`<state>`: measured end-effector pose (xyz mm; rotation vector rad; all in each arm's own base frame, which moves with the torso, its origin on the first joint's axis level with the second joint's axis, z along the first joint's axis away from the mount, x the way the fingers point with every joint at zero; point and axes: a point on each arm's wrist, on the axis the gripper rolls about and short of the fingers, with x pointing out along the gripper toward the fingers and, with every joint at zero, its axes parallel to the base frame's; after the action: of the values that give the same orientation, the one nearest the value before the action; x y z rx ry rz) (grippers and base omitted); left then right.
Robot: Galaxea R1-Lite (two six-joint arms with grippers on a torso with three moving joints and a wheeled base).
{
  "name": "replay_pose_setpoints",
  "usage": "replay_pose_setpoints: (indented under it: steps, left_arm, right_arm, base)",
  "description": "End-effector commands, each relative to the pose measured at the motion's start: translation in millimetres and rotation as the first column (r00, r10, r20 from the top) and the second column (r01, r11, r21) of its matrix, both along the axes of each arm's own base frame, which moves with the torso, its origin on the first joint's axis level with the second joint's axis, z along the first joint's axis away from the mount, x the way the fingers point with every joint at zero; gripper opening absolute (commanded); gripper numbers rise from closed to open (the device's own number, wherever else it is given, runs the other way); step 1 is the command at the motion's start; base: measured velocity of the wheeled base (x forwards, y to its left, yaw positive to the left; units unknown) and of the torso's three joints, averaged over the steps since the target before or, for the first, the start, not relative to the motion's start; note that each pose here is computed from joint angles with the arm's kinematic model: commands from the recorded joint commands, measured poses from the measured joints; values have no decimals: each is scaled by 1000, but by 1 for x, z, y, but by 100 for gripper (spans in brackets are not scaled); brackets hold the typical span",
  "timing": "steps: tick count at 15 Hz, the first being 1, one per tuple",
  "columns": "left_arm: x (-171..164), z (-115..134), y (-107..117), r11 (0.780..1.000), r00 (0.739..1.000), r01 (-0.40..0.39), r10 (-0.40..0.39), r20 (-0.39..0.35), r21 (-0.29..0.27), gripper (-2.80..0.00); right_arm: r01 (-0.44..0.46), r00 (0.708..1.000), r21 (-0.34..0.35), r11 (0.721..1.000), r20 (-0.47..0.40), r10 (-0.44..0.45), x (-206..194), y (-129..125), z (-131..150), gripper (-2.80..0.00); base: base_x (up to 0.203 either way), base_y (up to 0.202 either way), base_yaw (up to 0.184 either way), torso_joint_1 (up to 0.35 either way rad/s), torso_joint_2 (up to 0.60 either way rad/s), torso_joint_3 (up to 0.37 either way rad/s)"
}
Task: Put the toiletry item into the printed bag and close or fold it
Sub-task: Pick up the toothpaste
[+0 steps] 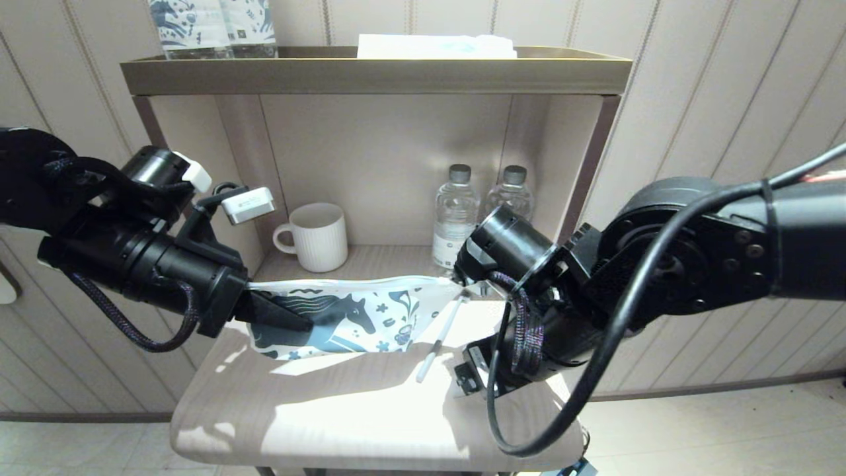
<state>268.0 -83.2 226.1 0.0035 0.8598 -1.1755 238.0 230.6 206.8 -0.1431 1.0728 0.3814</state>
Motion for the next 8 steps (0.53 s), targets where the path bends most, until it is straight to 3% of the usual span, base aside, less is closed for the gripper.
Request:
replay_pose_setpoints:
  steps: [1, 8]
  left_arm:
    - [1, -3, 0, 1000, 1000, 3, -3, -10, -1, -280]
    - [1, -5, -1, 1000, 1000, 10, -10, -17, -13, -280]
  right_arm:
    - [23, 1000, -6, 1000, -11, -23, 7, 0, -4, 0]
    - [89, 996, 34, 995, -4, -89, 12, -1, 2, 0]
  base:
    - [0, 0, 0, 0, 0, 0]
    - [0, 0, 0, 0, 0, 0]
